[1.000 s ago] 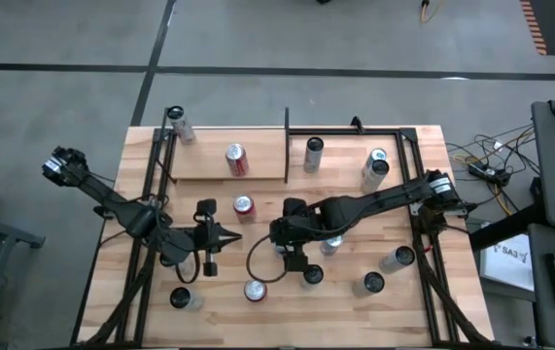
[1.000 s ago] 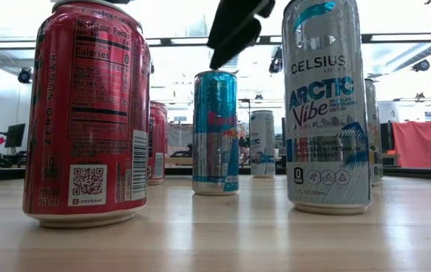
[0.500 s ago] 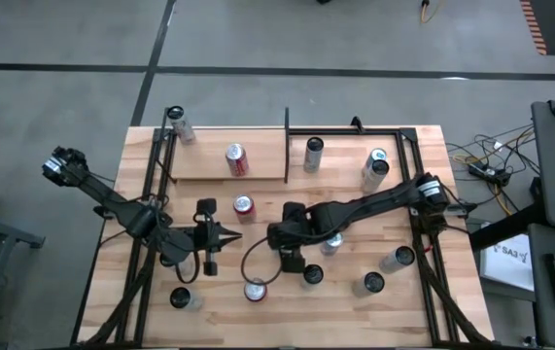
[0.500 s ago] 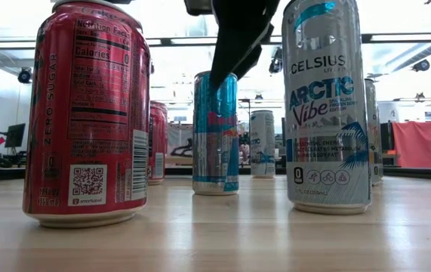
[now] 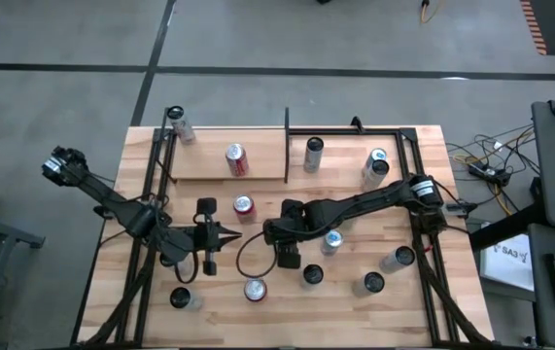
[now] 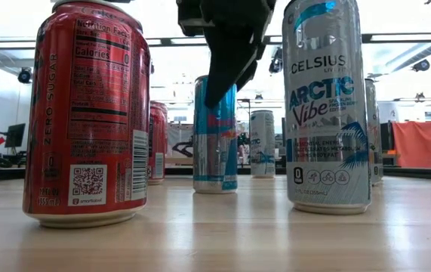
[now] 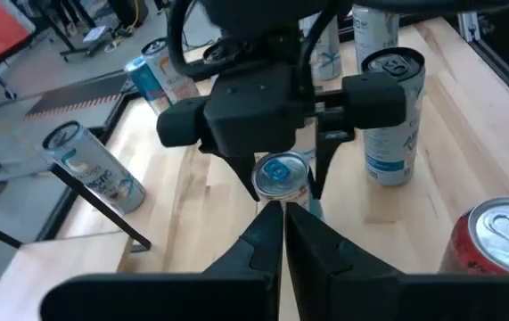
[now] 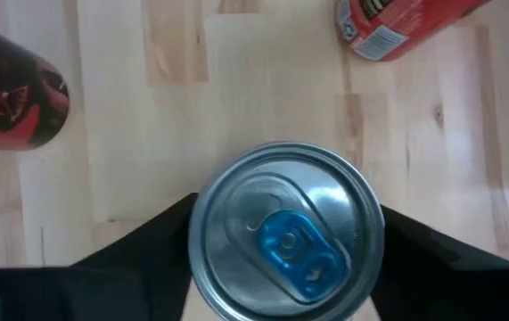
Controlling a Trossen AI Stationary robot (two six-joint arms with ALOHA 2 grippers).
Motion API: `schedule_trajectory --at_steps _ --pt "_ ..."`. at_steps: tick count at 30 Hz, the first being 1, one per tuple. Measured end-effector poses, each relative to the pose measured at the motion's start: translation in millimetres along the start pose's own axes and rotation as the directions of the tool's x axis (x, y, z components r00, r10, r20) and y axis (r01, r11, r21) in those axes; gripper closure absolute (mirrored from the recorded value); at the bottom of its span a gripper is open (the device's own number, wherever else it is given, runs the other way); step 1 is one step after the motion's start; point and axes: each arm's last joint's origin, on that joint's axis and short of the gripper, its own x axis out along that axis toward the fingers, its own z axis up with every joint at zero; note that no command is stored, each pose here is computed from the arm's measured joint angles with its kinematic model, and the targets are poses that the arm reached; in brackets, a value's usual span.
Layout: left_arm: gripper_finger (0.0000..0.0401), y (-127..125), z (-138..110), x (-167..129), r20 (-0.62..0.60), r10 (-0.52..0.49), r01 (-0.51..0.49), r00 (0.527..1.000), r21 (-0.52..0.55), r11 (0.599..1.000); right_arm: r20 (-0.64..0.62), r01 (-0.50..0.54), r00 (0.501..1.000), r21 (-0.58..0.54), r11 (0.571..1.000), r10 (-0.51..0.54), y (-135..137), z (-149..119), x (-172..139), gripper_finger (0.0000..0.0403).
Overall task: Place canned beverage on shelf
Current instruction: Put the bottom left blue and silver soda can on the shelf
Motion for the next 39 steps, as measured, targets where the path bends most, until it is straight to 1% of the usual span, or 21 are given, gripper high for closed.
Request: schedule_trajectory --at_steps 1,4,7,9,13,17,23,28,39 --pt "0.0401 1.2 0.7 -1.6 0.006 0.0 0.0 1.0 0.014 1.0 0.002 0.0 1.0 0.002 1.0 0.0 -0.8 0.8 -0.7 0.0176" --pt "0.0401 6.5 3.0 -7.3 0.027 0.027 -0.029 0.999 0.048 0.998 0.006 0.001 1.0 -0.003 1.0 -0.001 -2.3 4.5 -6.7 0.0177" --pt "0.0401 13.3 5.6 -14.8 0.052 0.06 -0.063 0.997 0.058 0.996 0.011 0.0 1.0 0.003 1.0 0.0 -5.2 10.4 -18.1 0.0177" --pt "0.0401 16.3 5.4 -18.5 0.063 0.062 -0.066 0.996 0.063 0.996 0.02 0.001 1.0 0.002 1.0 -0.001 -8.4 15.5 -27.3 0.0177" --pt "0.0401 20.3 1.3 -23.3 0.073 0.062 -0.066 0.995 0.05 0.997 0.085 0.002 0.996 -0.016 1.0 0.0 -16.4 30.3 -48.9 0.0177" --pt "0.0401 21.3 -8.1 -23.9 0.074 0.066 -0.068 0.995 0.027 0.997 0.162 0.008 0.987 -0.033 0.999 -0.002 -28.8 44.5 -71.2 0.0177" --pt "0.0401 22.3 -18.1 -23.7 0.076 0.087 -0.085 0.993 -0.02 0.996 0.265 0.049 0.963 -0.024 0.999 -0.041 -59.3 61.3 -97.7 0.0177" --pt "0.0401 22.1 -20.2 -23.3 0.08 0.087 -0.086 0.993 -0.026 0.996 0.315 0.086 0.946 0.003 0.996 -0.083 -89.1 68.9 -111.9 0.0177" --pt "0.0401 22.6 -20.5 -23.1 0.085 0.113 -0.111 0.99 -0.029 0.993 0.351 0.163 0.921 0.053 0.985 -0.171 -145.1 73.2 -113.7 0.0177"
